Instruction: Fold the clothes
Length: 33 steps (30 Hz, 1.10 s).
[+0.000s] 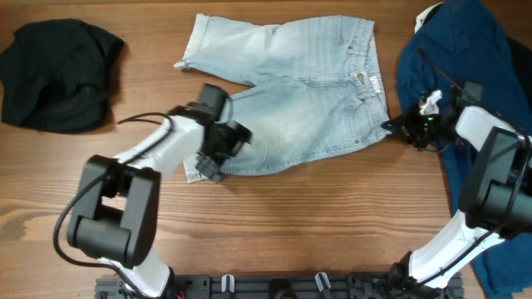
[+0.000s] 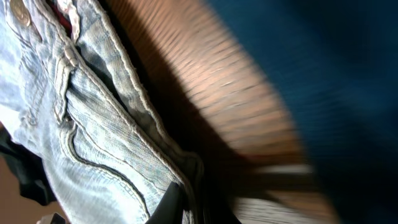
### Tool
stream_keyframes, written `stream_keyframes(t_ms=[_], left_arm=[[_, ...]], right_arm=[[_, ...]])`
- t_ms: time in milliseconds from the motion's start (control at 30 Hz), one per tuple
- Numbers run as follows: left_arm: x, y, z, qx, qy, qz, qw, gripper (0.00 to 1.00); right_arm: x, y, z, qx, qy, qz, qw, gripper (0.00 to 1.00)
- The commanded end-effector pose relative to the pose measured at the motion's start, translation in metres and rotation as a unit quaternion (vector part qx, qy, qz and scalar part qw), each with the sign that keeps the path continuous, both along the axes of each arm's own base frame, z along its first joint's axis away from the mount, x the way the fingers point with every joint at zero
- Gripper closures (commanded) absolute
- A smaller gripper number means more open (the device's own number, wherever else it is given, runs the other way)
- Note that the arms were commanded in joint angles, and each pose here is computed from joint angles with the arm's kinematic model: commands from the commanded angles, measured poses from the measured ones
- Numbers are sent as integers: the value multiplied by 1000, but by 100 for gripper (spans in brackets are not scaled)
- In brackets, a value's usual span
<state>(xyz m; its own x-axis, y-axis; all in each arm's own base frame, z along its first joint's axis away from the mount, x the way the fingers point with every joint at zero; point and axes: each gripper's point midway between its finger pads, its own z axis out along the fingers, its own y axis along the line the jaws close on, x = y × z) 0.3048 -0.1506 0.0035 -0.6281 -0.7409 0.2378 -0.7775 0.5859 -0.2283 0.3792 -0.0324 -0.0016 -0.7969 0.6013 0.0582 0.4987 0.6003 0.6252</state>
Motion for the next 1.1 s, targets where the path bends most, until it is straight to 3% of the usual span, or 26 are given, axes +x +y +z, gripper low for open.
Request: stream_keyframes(t_ms=[0, 233, 333, 367, 400, 433, 667, 833, 1067], left_arm=[[3, 81, -34, 109, 10, 23, 994, 0], [-29, 73, -32, 90, 72, 2, 993, 4], [-28, 66, -31, 79, 69, -4, 994, 24], [-27, 65, -31, 79, 68, -4, 995, 41], [-26, 65, -32, 78, 64, -4, 995, 81], [-23, 66, -32, 79, 59, -3, 995, 96], [20, 64, -31, 81, -31, 5, 996, 96], [26, 63, -24, 78, -47, 6, 996, 96], [31, 65, 35, 107, -120, -5, 987, 96]], right_arm=[[-3, -19, -11, -16, 14, -16, 1000, 96], [-4, -19, -12, -15, 17, -15, 1000, 96], [-5, -18, -12, -14, 19, -15, 1000, 96], [-5, -18, -12, -14, 19, -14, 1000, 96], [-5, -18, -12, -14, 19, -14, 1000, 96], [-5, -19, -12, -15, 18, -14, 1000, 96], [10, -25, 13, -40, -32, -2, 999, 96], [17, -40, 55, -101, -74, -13, 992, 96], [3, -44, 105, -164, -86, -35, 982, 96]])
